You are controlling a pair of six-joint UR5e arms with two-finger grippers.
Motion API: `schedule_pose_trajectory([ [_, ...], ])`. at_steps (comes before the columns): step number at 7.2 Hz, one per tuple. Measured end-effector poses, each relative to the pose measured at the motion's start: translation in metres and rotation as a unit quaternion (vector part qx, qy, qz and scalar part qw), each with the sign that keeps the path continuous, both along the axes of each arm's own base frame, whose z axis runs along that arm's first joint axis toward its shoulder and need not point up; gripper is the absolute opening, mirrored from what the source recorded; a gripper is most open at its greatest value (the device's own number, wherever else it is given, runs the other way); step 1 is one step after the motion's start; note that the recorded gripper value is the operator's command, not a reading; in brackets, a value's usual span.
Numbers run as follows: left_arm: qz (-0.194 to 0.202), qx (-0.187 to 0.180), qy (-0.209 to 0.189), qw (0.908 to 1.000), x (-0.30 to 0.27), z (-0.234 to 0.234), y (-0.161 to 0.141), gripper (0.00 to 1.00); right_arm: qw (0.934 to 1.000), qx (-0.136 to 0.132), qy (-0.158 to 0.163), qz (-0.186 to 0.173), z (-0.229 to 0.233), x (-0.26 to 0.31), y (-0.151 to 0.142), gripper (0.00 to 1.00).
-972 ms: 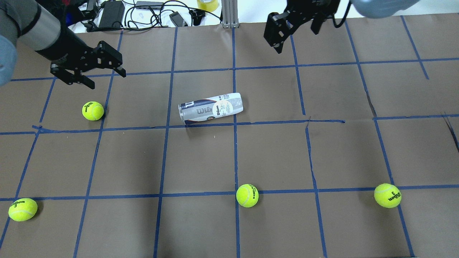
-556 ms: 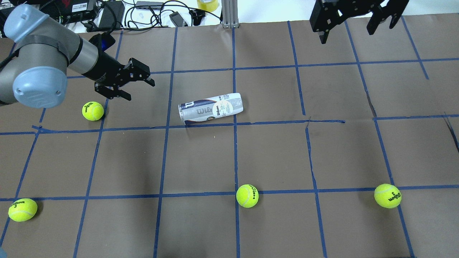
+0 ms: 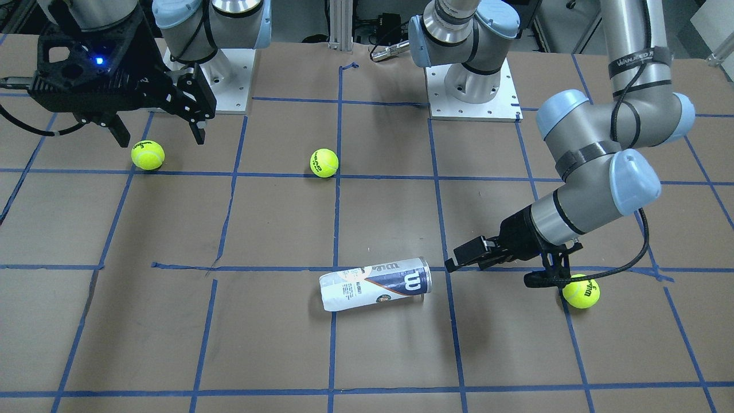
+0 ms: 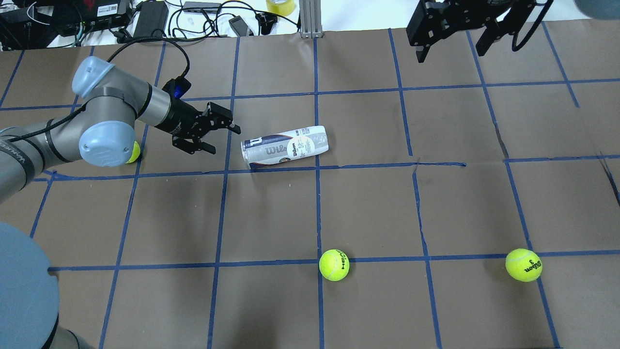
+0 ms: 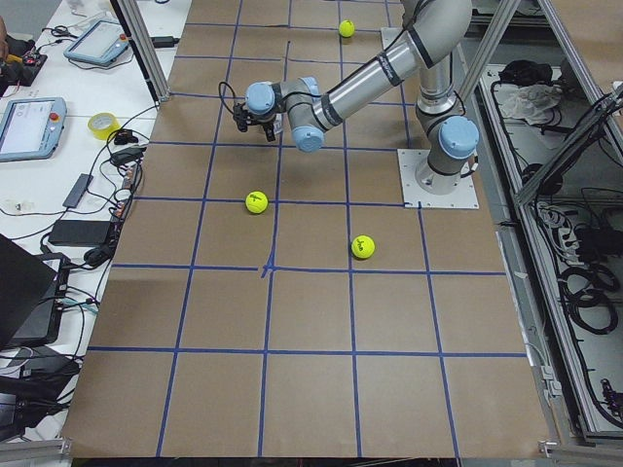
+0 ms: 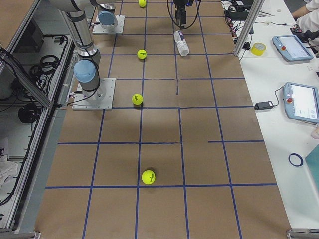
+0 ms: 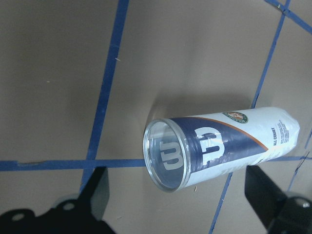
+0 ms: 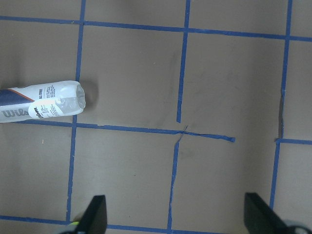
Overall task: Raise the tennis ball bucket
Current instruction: 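Reach the left gripper to the lying can's bottom end and grasp it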
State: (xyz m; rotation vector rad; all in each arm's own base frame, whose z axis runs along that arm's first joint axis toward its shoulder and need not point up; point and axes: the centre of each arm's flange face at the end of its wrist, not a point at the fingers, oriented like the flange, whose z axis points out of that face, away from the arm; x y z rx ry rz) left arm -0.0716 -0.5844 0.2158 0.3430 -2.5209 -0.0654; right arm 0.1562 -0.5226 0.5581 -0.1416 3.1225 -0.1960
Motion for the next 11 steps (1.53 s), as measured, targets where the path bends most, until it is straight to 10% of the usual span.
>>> schedule_pose_trajectory([
  [9,-0.020,0.001,0.082,0.9964,-0.048,-0.038,-0.004,0.97,1.0000,0.000,0.001,-0.005,0.003,-0.026,-0.002,1.00],
  [10,-0.018,0.001,0.094,0.9954,-0.050,-0.038,-0.005,0.36,1.0000,0.001,0.001,-0.005,0.002,-0.026,-0.002,1.00],
  [11,-0.016,0.003,0.099,0.9949,-0.051,-0.038,-0.005,0.00,1.0000,0.002,0.001,-0.005,0.002,-0.026,-0.002,1.00],
])
